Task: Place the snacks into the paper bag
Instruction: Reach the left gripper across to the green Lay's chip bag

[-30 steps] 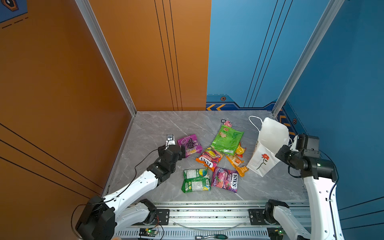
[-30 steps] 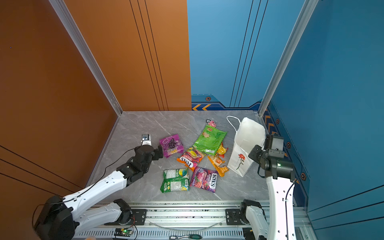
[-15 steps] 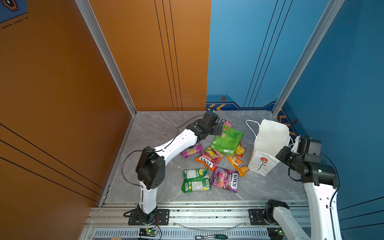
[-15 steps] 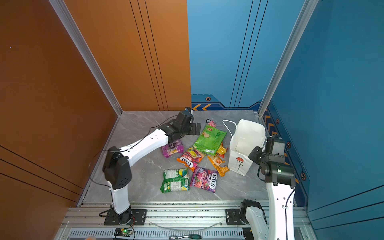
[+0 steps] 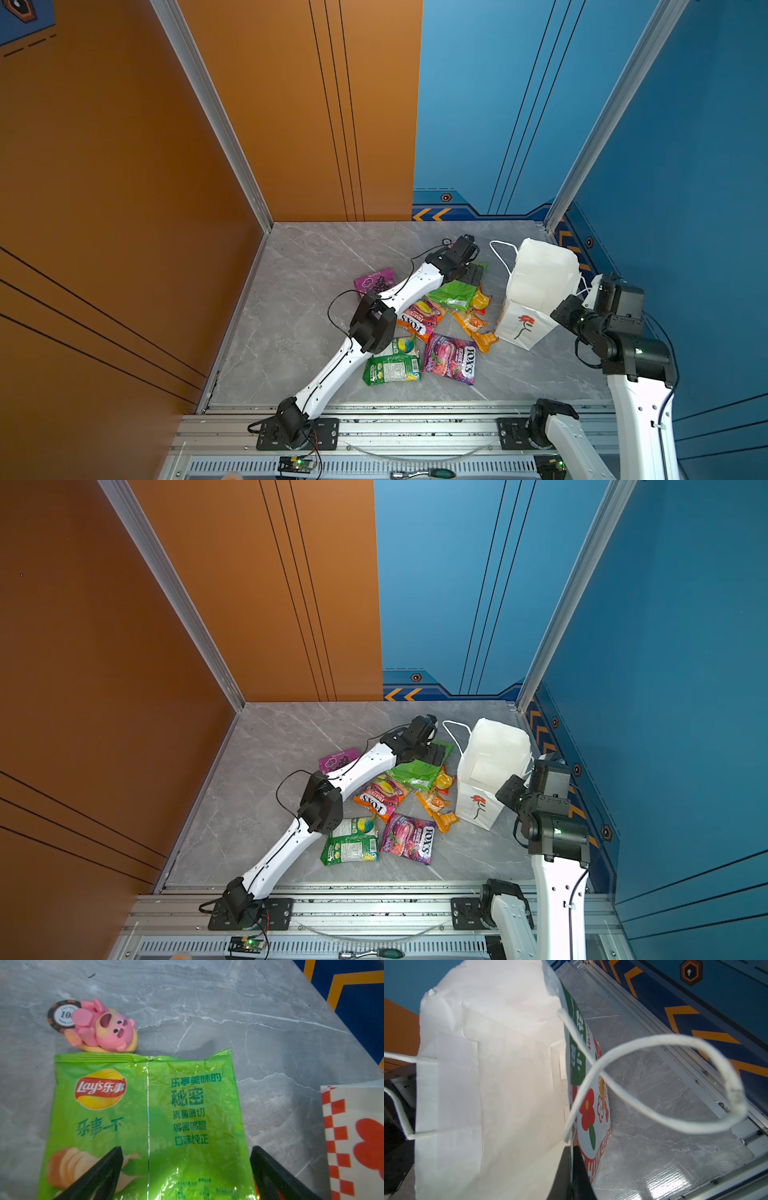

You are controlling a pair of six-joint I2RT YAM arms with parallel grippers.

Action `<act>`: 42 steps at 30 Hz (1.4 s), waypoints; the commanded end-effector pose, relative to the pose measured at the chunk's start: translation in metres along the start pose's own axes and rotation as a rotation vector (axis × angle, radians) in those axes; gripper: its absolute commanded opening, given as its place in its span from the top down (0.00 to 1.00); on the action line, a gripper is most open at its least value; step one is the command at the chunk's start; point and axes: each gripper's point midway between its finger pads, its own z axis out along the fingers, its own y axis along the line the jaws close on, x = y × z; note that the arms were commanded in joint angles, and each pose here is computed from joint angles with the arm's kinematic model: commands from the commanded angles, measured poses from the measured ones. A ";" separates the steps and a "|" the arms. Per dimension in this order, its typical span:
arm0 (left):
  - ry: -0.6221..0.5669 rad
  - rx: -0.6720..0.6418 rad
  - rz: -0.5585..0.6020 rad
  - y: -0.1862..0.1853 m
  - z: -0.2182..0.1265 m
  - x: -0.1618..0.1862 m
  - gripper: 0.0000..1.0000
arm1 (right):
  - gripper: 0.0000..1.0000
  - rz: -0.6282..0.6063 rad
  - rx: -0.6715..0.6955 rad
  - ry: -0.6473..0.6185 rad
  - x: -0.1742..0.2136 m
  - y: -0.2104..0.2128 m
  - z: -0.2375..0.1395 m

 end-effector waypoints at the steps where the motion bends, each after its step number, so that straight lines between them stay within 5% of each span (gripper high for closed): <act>1: -0.043 0.066 0.057 -0.026 -0.005 -0.011 0.07 | 1.00 0.006 -0.027 -0.017 -0.002 0.004 0.001; 19: -0.073 -0.050 0.077 -0.026 0.018 0.008 0.40 | 1.00 0.003 -0.068 0.000 0.003 0.010 0.006; 33: -0.044 -0.138 0.035 -0.002 -0.010 0.008 0.97 | 1.00 -0.003 -0.039 -0.027 0.002 0.003 0.002; 42: 0.012 -0.187 0.090 0.041 -0.049 0.047 0.99 | 1.00 -0.006 -0.034 -0.034 0.000 0.003 0.002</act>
